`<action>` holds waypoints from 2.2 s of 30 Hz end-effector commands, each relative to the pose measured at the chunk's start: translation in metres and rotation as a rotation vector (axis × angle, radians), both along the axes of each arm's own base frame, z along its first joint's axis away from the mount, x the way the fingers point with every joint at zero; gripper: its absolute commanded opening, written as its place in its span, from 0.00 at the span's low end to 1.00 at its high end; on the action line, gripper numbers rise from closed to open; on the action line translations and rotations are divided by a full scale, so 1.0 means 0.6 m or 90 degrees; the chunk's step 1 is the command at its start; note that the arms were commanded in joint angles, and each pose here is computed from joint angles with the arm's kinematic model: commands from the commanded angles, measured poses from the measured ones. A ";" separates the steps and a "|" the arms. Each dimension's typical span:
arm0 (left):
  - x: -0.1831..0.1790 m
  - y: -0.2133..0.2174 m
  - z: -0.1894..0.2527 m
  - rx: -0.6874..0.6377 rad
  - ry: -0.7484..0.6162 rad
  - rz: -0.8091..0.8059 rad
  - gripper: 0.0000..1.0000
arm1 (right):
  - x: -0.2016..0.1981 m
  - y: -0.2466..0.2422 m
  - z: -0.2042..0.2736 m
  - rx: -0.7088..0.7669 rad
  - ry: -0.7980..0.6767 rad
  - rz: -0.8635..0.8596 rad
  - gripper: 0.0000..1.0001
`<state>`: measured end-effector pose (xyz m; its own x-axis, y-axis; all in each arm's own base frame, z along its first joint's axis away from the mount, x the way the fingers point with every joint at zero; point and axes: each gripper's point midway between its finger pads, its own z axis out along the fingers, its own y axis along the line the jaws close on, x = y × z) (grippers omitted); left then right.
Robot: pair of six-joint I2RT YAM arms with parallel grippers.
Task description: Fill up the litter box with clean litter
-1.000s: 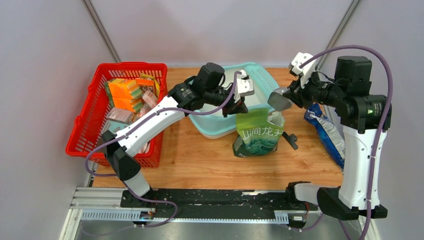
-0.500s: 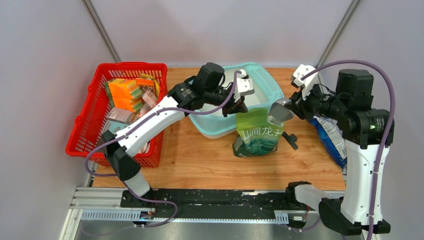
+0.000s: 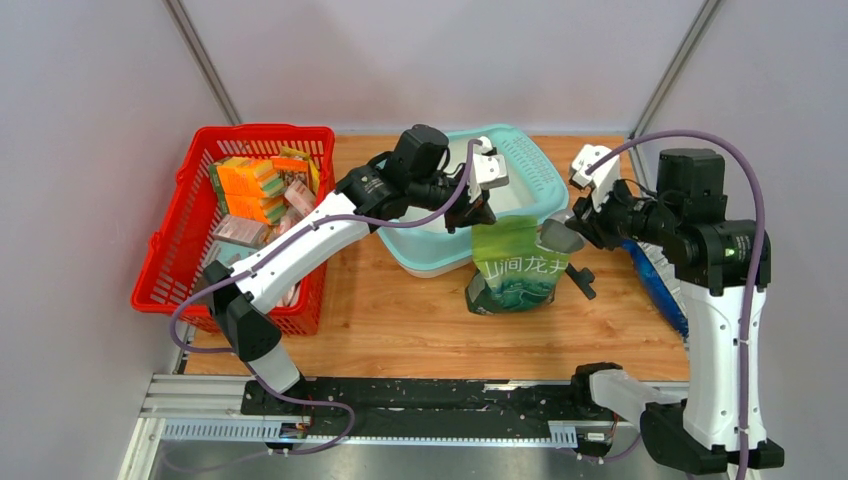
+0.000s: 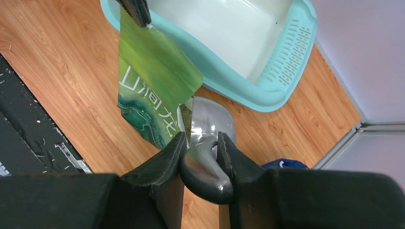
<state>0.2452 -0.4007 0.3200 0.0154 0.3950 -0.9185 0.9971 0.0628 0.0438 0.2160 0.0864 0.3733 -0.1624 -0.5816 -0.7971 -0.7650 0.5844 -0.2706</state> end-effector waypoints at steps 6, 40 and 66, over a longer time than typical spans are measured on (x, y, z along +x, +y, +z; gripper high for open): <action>-0.007 0.005 0.120 -0.114 -0.050 0.003 0.00 | -0.084 -0.005 -0.103 -0.004 0.222 -0.039 0.00; -0.044 -0.010 0.138 -0.180 0.037 -0.010 0.00 | 0.070 -0.027 -0.246 0.078 0.169 -0.486 0.00; -0.045 0.036 0.071 -0.084 -0.046 -0.008 0.20 | -0.030 0.136 -0.286 0.338 0.568 -0.268 0.00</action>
